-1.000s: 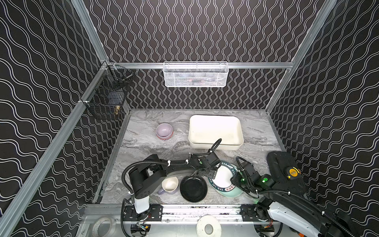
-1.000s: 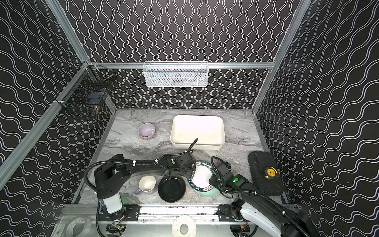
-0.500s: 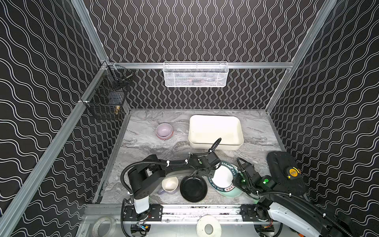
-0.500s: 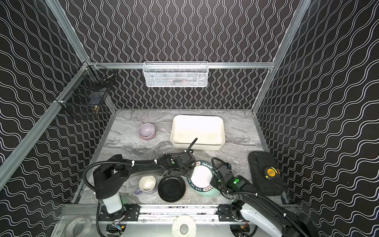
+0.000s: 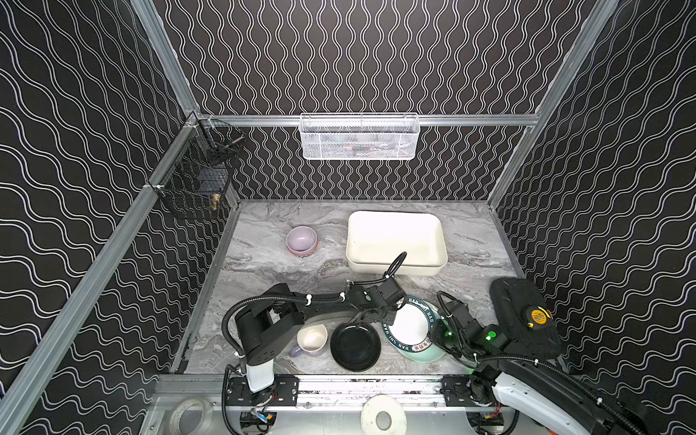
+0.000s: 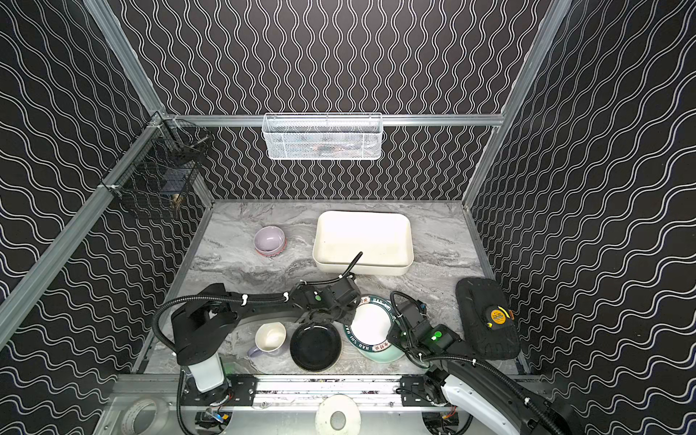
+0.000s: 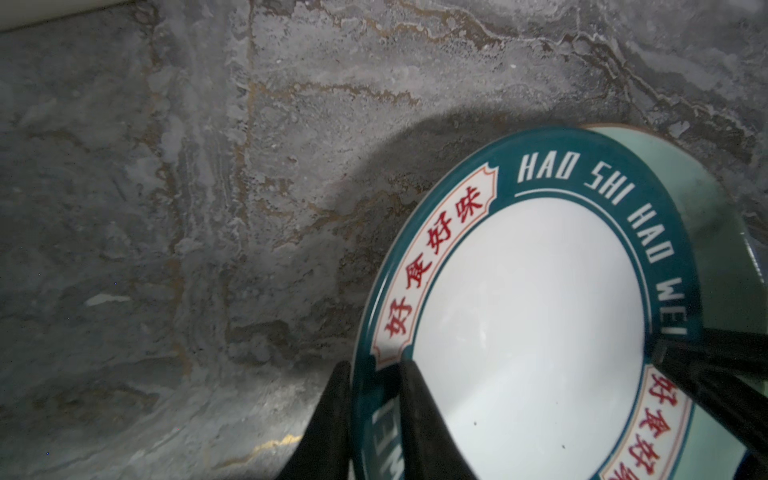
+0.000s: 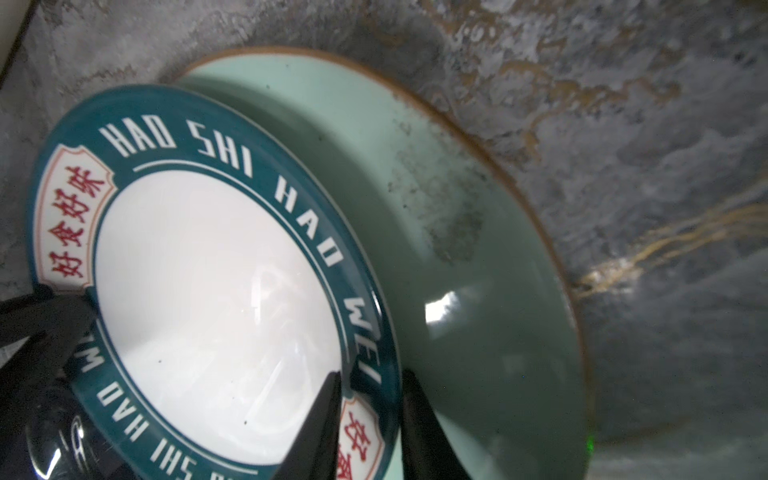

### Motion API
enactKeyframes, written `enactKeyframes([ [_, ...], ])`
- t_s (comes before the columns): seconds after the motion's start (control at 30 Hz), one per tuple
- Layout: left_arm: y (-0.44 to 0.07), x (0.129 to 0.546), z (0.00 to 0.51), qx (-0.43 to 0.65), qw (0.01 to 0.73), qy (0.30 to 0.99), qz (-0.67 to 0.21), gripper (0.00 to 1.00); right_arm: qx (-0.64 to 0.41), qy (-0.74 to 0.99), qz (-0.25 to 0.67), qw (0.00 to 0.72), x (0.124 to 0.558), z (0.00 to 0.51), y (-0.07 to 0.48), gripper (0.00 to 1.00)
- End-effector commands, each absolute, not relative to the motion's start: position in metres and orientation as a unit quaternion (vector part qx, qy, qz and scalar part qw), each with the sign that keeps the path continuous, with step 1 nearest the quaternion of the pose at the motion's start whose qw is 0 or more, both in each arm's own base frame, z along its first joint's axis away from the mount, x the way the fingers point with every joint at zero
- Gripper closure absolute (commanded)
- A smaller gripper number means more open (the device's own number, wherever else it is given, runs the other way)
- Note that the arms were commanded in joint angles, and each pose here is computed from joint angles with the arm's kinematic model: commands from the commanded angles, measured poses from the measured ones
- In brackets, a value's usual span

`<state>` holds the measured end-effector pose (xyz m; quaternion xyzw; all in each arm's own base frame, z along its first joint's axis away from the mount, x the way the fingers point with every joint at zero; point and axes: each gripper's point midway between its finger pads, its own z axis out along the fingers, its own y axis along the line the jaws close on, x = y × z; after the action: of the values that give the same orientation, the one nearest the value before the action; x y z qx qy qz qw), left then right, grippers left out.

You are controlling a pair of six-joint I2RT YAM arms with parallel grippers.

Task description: Place the mixed dishes into the plastic bin

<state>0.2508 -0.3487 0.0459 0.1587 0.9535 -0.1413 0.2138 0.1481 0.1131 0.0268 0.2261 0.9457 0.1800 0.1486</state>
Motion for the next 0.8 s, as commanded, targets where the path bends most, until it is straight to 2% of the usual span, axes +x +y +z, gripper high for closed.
enactKeyframes([
  [0.0, -0.336, 0.247, 0.032, 0.160, 0.199, 0.961, -0.109, 0.81, 0.236, 0.945, 0.182, 0.132, 0.141, 0.021, 0.112, 0.73],
  [0.2, -0.331, 0.249, 0.021, 0.161, 0.195, 0.964, -0.087, 0.86, 0.241, 0.940, 0.217, 0.109, 0.135, 0.006, 0.124, 0.69],
  [0.43, -0.329, 0.246, 0.004, 0.164, 0.176, 0.967, -0.084, 0.93, 0.235, 0.937, 0.226, 0.127, 0.140, 0.008, 0.125, 0.63],
  [0.77, -0.331, 0.241, -0.002, 0.172, 0.160, 0.967, -0.096, 0.96, 0.222, 0.928, 0.264, 0.142, 0.144, 0.011, 0.134, 0.63],
])
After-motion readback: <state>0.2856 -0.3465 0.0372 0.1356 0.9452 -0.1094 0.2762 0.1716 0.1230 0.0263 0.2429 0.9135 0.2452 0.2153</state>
